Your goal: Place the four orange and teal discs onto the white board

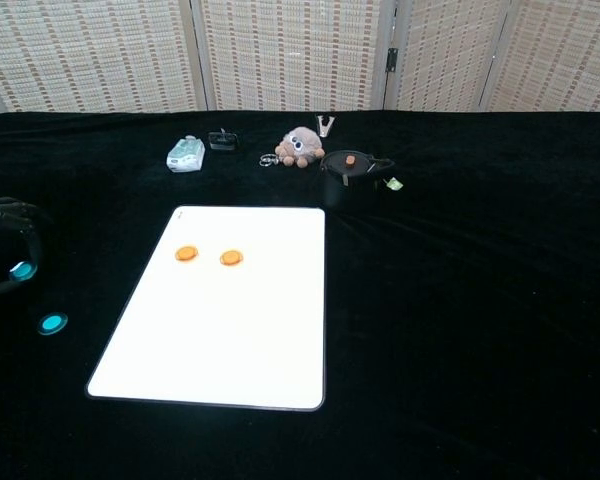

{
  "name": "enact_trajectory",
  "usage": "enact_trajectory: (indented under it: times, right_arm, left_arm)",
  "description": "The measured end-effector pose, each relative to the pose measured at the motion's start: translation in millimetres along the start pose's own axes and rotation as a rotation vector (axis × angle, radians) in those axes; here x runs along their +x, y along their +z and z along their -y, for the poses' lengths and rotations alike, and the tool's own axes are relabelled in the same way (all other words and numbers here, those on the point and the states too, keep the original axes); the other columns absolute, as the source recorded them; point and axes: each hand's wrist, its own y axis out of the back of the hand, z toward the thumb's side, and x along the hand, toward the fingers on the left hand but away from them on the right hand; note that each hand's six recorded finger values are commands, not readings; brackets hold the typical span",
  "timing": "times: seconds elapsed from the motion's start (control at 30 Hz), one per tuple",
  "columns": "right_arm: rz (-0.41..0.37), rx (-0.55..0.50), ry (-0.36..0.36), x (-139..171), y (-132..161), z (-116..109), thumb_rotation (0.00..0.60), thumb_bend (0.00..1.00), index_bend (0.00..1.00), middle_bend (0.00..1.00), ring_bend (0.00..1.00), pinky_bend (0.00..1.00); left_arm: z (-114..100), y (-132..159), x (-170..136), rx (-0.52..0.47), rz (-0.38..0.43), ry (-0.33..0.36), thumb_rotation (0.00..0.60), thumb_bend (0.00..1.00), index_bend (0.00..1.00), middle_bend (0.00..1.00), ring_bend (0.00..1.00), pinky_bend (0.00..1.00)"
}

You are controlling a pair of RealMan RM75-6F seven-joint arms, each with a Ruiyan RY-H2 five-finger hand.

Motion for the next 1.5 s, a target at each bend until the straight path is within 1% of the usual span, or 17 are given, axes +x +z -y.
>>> enact_trajectory:
  times: [0.13, 0.27, 0.43, 0.67, 0.87, 1.07, 1.13, 1.3, 1.4, 1.5]
  right_arm:
    - [0.002, 0.0, 0.001, -0.3, -0.6, 0.2, 0.6, 0.43, 0.0, 0.0, 0.0, 0.0]
    - [0.004, -0.001, 0.004, -0.2, -1.6, 0.8, 0.6, 0.43, 0.0, 0.0, 0.0, 0.0]
    - [0.01, -0.003, 0.006, -0.1, -4.1, 1.6, 0.6, 0.43, 0.0, 0.0, 0.0, 0.0]
    - [0.017, -0.006, 0.013, -0.5, -6.6, 4.2, 0.6, 0.43, 0.0, 0.0, 0.0, 0.0]
    - [0.014, -0.005, 0.013, -2.1, -7.2, 4.2, 0.6, 0.43, 0.0, 0.0, 0.0, 0.0]
    - [0.016, -0.006, 0.015, -2.3, -8.0, 4.4, 0.6, 0.43, 0.0, 0.0, 0.0, 0.0]
    - [0.018, -0.006, 0.016, -2.2, -8.6, 4.7, 0.6, 0.43, 0.0, 0.0, 0.0, 0.0]
    - [0.02, -0.006, 0.013, -2.3, -9.1, 4.2, 0.6, 0.43, 0.0, 0.0, 0.0, 0.0]
    - [0.02, -0.006, 0.012, -2.4, -9.1, 3.9, 0.6, 0.43, 0.0, 0.0, 0.0, 0.0]
    - [0.018, -0.006, 0.012, -3.0, -8.6, 3.6, 0.6, 0.43, 0.0, 0.0, 0.0, 0.0]
  left_arm:
    - [-10.4, 28.0, 6.0, -0.019, 0.079, 0.004, 0.6, 0.45, 0.52, 0.16, 0.05, 0.0]
    - [-15.6, 58.0, 14.1, -0.007, 0.158, 0.0, 0.6, 0.45, 0.51, 0.16, 0.05, 0.0]
    - [-12.6, 92.1, 22.8, 0.011, 0.234, -0.018, 0.6, 0.44, 0.5, 0.16, 0.05, 0.0]
    - [-1.5, 121.7, 27.7, 0.038, 0.289, -0.042, 0.6, 0.44, 0.5, 0.16, 0.04, 0.0]
    - [8.9, 135.5, 33.1, 0.052, 0.301, -0.064, 0.6, 0.44, 0.49, 0.16, 0.04, 0.0]
    - [12.9, 138.6, 36.7, 0.062, 0.294, -0.07, 0.6, 0.44, 0.48, 0.16, 0.04, 0.0]
    - [13.7, 138.6, 36.7, 0.061, 0.292, -0.072, 0.6, 0.44, 0.46, 0.16, 0.04, 0.0]
    - [14.9, 140.6, 36.6, 0.045, 0.293, -0.079, 0.6, 0.44, 0.33, 0.15, 0.03, 0.0]
    - [14.7, 142.4, 36.0, 0.042, 0.299, -0.077, 0.6, 0.42, 0.28, 0.14, 0.03, 0.0]
    - [11.8, 141.2, 34.3, 0.038, 0.298, -0.066, 0.6, 0.41, 0.28, 0.14, 0.03, 0.0]
